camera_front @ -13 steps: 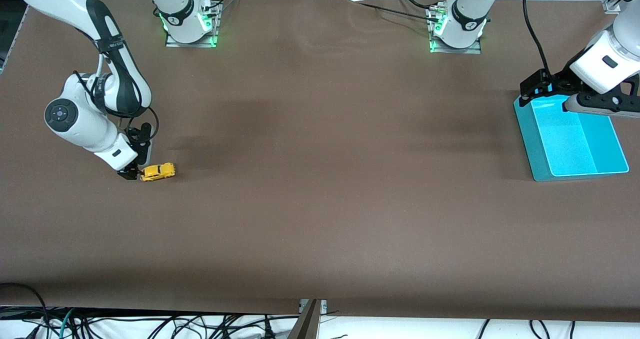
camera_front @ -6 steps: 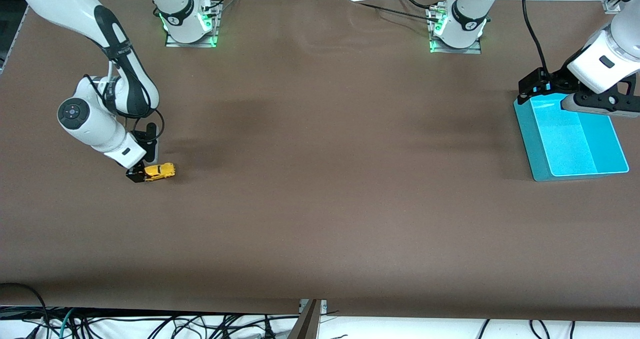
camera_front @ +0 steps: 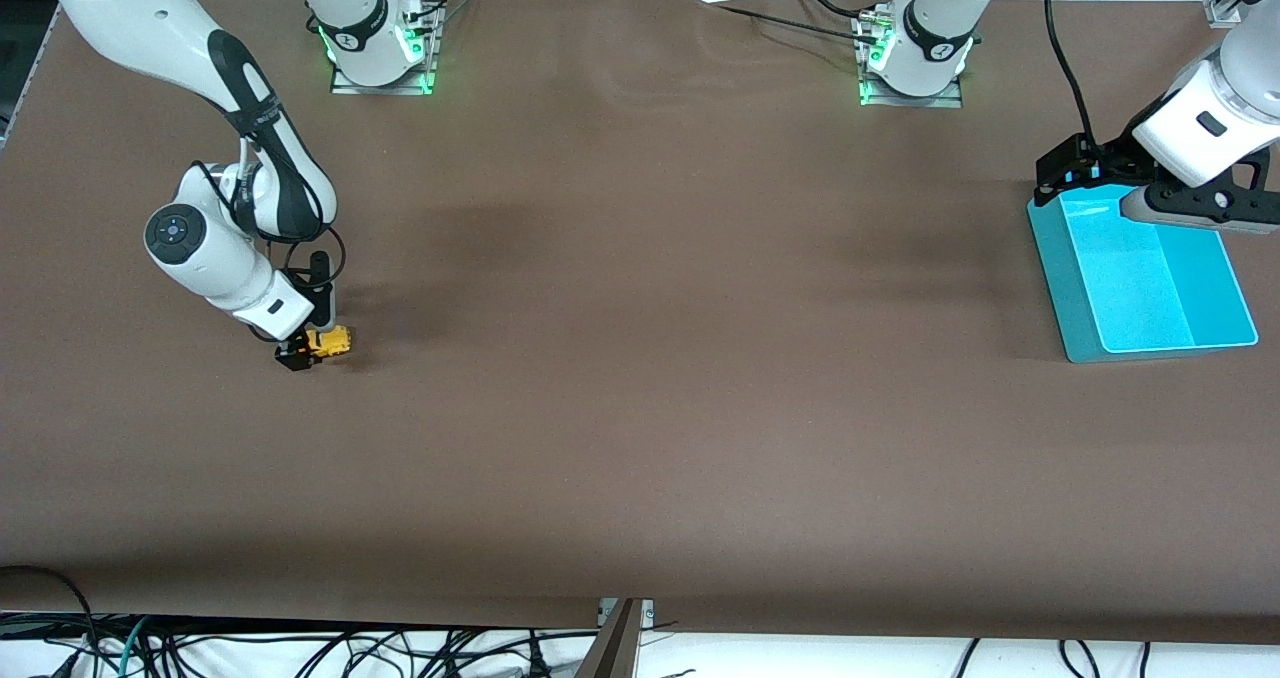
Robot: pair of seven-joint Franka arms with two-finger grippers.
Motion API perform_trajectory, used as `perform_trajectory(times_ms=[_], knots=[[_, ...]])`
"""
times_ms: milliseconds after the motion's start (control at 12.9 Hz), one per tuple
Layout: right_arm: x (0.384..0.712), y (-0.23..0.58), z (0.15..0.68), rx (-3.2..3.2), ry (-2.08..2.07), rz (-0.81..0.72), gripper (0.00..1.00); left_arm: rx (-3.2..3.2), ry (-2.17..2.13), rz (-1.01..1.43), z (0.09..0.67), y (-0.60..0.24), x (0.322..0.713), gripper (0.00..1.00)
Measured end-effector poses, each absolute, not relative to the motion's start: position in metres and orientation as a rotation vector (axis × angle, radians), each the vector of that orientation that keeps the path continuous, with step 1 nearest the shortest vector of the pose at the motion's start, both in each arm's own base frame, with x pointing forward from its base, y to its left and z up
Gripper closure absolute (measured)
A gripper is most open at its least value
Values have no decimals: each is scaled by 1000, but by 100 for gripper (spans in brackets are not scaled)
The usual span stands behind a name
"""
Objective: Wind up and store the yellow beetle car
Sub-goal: 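Close the right gripper on the yellow car and lift it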
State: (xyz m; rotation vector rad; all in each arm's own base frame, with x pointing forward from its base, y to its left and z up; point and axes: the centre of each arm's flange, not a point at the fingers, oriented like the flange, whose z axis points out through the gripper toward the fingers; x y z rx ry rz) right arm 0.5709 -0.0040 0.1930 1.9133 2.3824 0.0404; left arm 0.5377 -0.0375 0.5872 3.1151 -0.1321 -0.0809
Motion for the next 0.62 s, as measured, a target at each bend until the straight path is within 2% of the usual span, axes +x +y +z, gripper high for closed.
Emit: perform_trajectory(times_ms=[233, 311, 621], knots=[[572, -2, 198, 1912, 2383, 43, 53, 3114, -131, -111, 586, -37, 535, 0], [572, -3, 200, 1929, 2375, 45, 59, 3114, -129, -128, 585, -36, 534, 0], [571, -5, 201, 2069, 2273, 57, 59, 3112, -117, -182, 583, -32, 530, 0]])
